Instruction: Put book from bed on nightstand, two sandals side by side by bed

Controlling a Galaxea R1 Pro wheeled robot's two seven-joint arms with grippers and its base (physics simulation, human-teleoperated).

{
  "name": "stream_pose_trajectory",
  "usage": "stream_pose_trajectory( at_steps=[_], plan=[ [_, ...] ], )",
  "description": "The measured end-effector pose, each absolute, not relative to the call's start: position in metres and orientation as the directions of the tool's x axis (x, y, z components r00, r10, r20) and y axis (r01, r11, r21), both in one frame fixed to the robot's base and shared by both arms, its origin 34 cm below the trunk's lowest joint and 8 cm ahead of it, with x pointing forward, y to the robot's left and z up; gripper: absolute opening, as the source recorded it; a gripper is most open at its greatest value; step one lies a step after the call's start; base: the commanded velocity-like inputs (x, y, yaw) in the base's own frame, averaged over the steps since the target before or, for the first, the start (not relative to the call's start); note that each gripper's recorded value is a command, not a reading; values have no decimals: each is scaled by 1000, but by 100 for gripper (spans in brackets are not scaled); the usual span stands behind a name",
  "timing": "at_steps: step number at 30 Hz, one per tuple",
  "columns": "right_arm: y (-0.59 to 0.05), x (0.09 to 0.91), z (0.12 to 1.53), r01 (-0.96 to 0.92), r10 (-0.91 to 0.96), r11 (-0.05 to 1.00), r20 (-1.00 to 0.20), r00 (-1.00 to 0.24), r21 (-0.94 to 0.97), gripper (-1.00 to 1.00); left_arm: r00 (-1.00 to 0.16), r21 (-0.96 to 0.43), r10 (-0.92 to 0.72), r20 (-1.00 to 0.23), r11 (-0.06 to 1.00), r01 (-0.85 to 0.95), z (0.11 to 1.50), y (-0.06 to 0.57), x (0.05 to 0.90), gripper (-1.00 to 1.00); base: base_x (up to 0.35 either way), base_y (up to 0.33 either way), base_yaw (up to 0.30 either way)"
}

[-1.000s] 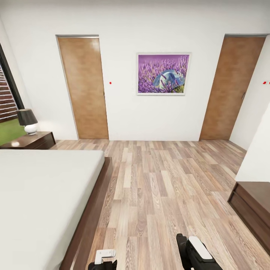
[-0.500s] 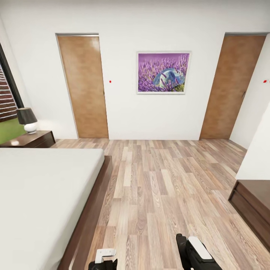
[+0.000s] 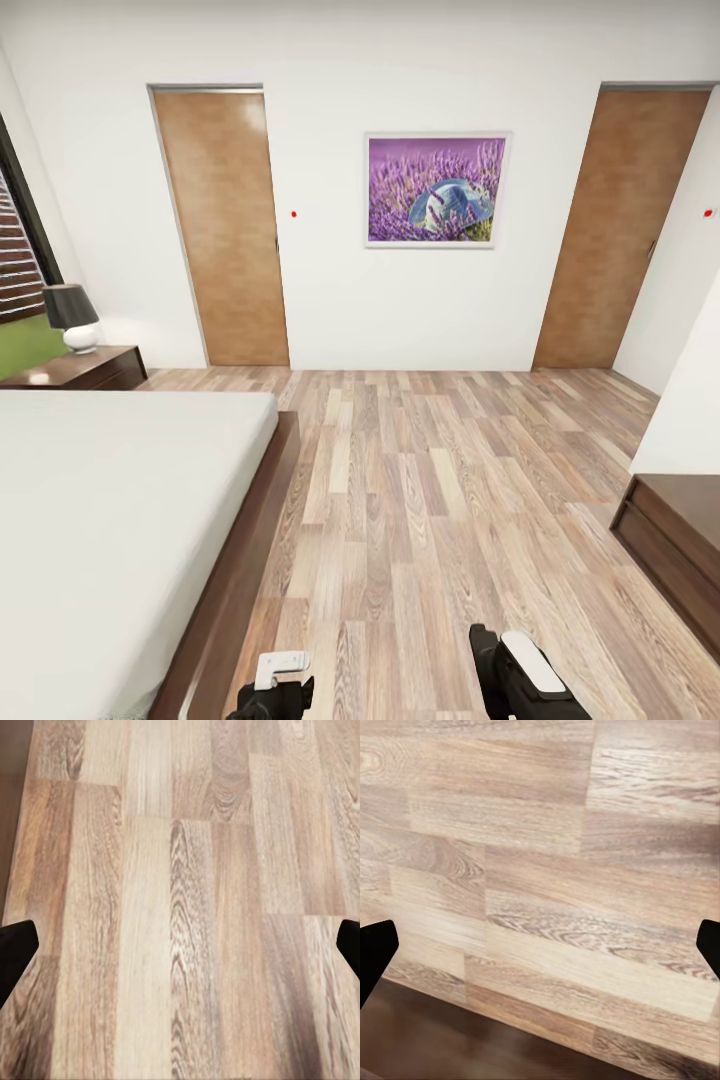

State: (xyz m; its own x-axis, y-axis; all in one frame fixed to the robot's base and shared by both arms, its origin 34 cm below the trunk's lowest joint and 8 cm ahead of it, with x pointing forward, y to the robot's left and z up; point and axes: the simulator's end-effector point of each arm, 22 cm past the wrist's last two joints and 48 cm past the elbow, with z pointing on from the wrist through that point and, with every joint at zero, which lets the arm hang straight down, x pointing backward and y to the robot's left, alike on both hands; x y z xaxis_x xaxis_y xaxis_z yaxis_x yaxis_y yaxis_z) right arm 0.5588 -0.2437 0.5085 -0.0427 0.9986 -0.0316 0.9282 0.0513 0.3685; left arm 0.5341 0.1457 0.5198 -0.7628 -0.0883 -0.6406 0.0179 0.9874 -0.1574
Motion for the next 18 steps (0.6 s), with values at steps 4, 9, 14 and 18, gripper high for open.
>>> stream_pose_trajectory(
  at_steps=[4,9,14,18],
  plan=[
    [-244,558,501,928,999,51,-32,-43,368,100,-763,-157,-88,-641,987,18,512,146,533,100,0,0,0],
    [-244,556,491,929,999,51,-32,-43,367,100,-763,-158,-88,-640,987,19,502,145,532,100,0,0,0],
    [-244,555,481,929,999,51,-32,-43,367,100,-763,-159,-88,-641,987,20,493,145,531,100,0,0,0],
    [-244,554,473,929,999,51,-31,-43,366,100,-700,-169,-106,-706,985,20,523,144,562,100,0,0,0]
  ],
)
